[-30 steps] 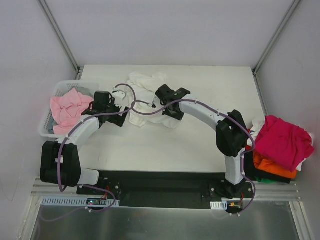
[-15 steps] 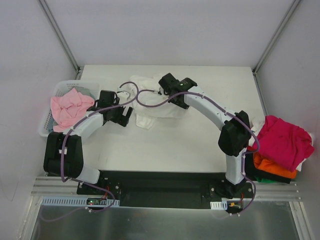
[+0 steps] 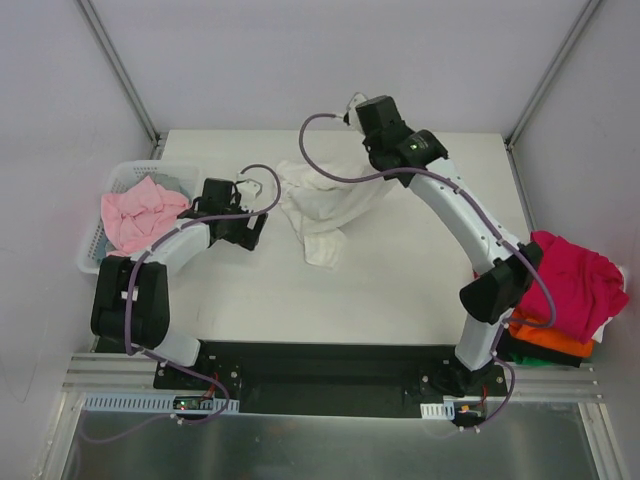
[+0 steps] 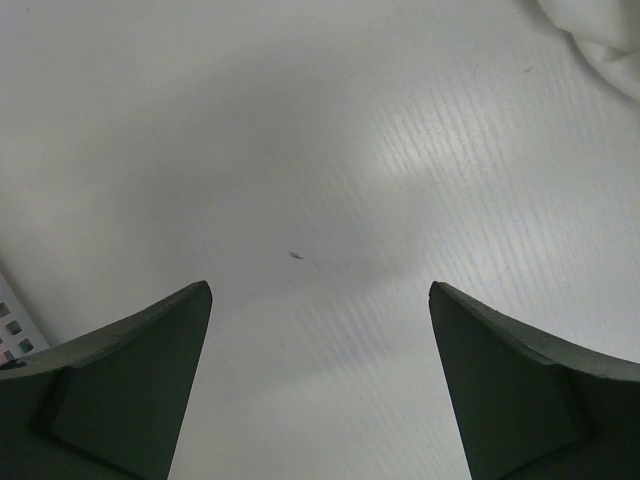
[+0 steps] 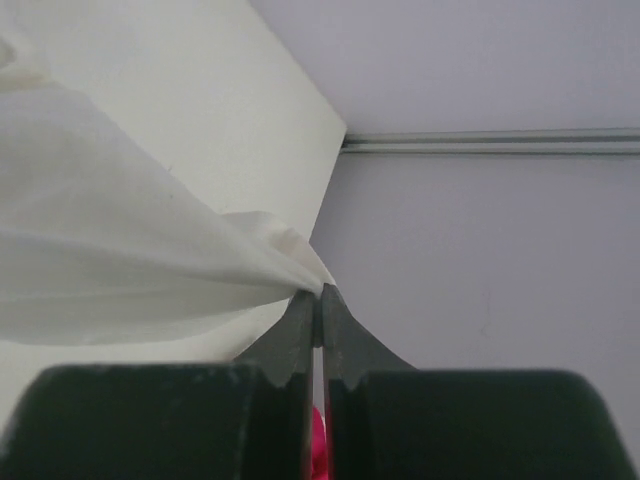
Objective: Fold and stack the t-shirts
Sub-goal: Flatten the tshirt out
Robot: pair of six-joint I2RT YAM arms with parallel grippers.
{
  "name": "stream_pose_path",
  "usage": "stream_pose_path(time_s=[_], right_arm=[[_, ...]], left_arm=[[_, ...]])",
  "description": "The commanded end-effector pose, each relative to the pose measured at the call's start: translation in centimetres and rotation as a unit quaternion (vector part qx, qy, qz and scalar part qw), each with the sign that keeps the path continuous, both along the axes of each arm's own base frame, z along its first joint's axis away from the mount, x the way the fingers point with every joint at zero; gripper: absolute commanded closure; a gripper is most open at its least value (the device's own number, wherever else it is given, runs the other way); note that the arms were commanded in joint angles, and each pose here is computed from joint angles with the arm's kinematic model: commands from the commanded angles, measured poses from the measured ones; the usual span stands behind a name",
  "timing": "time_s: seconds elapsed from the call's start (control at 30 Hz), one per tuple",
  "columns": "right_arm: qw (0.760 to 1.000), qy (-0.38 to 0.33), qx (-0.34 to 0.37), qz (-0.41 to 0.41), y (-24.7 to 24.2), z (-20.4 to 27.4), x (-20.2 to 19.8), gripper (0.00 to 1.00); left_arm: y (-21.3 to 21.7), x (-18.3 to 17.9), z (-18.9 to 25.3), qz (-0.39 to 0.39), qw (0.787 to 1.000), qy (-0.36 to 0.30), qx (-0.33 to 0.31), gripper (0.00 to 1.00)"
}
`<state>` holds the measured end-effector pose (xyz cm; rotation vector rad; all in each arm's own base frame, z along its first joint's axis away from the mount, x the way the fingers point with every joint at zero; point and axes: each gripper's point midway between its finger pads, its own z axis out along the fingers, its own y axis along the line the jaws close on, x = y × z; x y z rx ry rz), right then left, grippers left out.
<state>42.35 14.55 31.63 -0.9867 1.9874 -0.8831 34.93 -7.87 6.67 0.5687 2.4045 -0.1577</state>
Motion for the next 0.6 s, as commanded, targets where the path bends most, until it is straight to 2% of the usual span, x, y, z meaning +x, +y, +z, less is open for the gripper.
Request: stream_pose_path(time_s=[0.0,0.1,0.3,0.57], right_arm=[[0.985,-0.157,0.065,-0.028,-3.2,11.1,0.4,0.99],[0.982,-0.173,0.062,-0.034,-4.2,12.3,0.8,0.99],[0.986,-0.149,0.04,-0.063,-7.2,10.2,2.7,0.99],[0.983,-0.156,0.022,-0.092,-10.7,11.0,4.2,0.99]], left_arm=[[-1.9,1.6,1.7,-0.023,0.999,-0.025,-0.016,0.09],[-2.7,1.8,2.0,-0.035,0.999,-0.031,-0.013,0.09],[-5.0,2.1,2.8,-0.066,0.997,-0.039,-0.025,0.09],[-9.2,1.1,3.3,-0.122,0.991,-0.041,-0.03,0.09]])
